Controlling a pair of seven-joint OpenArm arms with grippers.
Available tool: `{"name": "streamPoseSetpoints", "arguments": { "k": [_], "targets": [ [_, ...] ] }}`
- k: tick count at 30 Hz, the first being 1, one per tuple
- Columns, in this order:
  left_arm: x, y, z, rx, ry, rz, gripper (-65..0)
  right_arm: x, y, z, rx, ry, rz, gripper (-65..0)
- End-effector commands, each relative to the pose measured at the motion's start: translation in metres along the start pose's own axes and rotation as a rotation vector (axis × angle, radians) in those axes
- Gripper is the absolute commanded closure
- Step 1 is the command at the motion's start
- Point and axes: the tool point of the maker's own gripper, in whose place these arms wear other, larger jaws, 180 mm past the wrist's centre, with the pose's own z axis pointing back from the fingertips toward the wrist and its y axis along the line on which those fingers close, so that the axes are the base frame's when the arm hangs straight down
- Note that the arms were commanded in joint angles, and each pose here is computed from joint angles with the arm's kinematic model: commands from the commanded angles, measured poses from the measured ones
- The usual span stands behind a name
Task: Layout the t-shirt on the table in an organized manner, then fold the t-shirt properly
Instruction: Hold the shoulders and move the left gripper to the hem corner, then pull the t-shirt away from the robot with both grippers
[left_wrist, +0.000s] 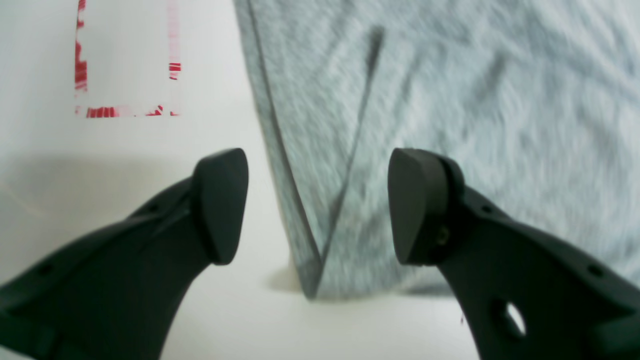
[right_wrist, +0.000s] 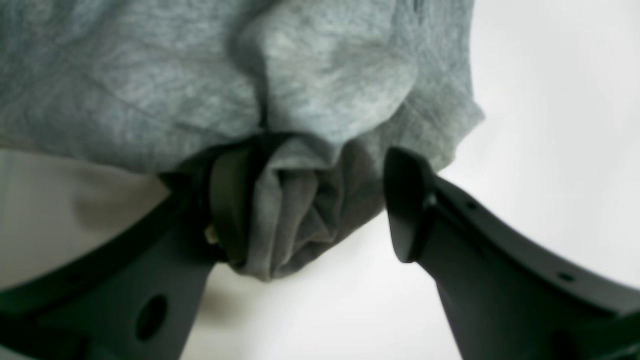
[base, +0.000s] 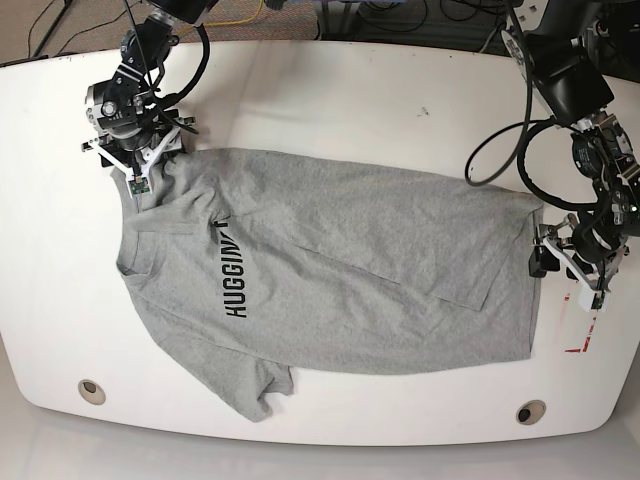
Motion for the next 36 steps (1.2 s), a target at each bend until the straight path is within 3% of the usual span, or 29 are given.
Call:
{"name": "streamPoseSetpoints", "arguments": {
  "k": [1, 13, 29, 36],
  "targets": [
    [0.023, 0.005, 0.003, 0.002, -0.057, 0.001, -41.4, 0.017, -0.010, 0.009, -0.036, -0.055, 0.008, -37.6],
    [0.003, 0.004, -0.001, -0.004, -0.015, 0.014, -41.4, 0.037, -0.030, 0.052, -0.154, -0.146, 0.056, -37.6],
    [-0.019, -0.019, -0.014, -0.055, -0.029, -0.037, -41.4, 0.048, -0.027, 0.038, -0.117, -0.158, 0.027, -37.7],
    [-0.038, -0.026, -0.025, -0.082, 0.027, -0.025, -41.4, 0.045, -0.020, 0.024, -0.079, -0.133, 0.011, -37.7]
  ]
}}
